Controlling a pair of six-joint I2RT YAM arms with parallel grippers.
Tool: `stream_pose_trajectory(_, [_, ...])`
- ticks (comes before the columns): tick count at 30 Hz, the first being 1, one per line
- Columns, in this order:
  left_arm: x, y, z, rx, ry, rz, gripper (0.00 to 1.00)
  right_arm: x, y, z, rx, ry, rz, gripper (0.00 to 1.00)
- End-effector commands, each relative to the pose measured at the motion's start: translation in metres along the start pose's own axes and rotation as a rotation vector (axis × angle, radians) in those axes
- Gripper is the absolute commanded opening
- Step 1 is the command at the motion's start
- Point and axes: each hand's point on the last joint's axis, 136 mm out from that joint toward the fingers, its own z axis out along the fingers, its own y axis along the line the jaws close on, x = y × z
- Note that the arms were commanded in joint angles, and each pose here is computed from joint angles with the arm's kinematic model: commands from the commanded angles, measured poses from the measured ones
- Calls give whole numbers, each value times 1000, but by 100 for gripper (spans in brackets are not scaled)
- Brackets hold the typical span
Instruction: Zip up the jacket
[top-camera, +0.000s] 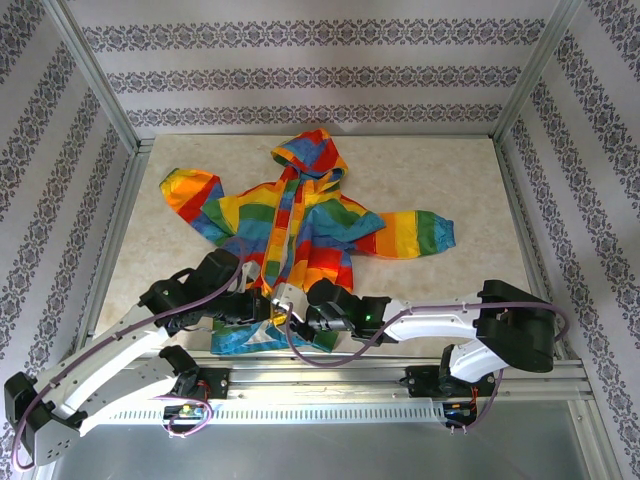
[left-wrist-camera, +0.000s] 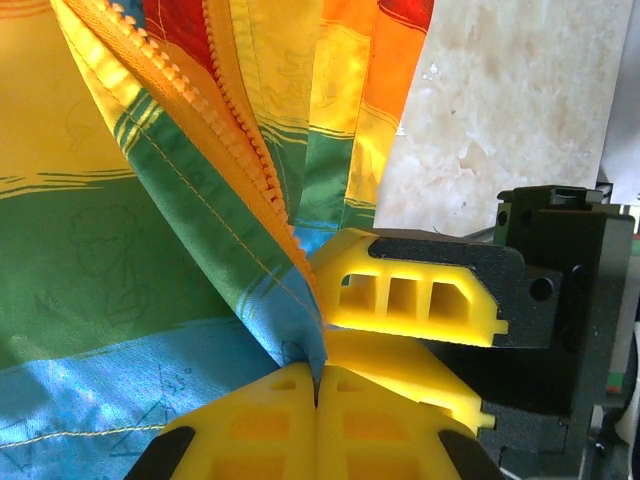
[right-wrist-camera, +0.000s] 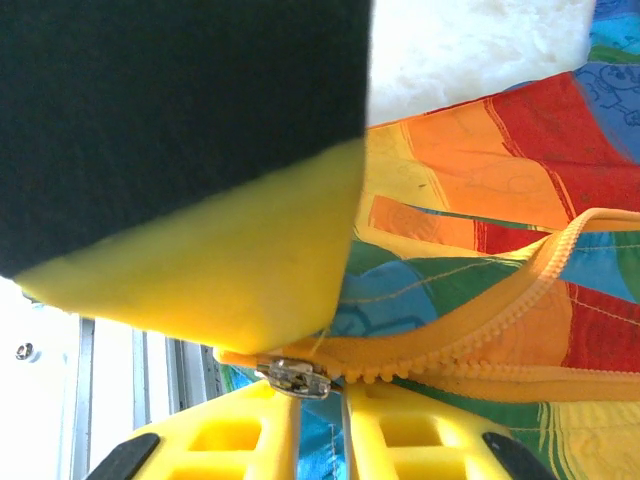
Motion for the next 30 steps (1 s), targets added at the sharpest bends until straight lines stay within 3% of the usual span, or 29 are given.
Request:
stream_pose_trajectory(1, [8,-1,-5,5,26,13,0,-10,-4,-6,29,-46,-13,16])
stream_pose_trajectory(5, [8,-1,-4,6,25,13,0,-14,-2,-4,17,-52,-16,18])
stream_pose_trajectory(8, [7,-1,-4,5,24,14,0,-17,1,-3,6,-59,-20,35])
stream_pose_trajectory(12, [8,-1,-3,7,24,12,0,-21,4,-1,-4,-73,-28,43])
stream_pose_trajectory(19, [8,1,-3,-2,23,6,0,-24,-4,-1,40,-90,-12,35])
stream_pose_trajectory(30, [7,5,-5,-24,14,2,0,-3,-16,-21,85,-97,59,37])
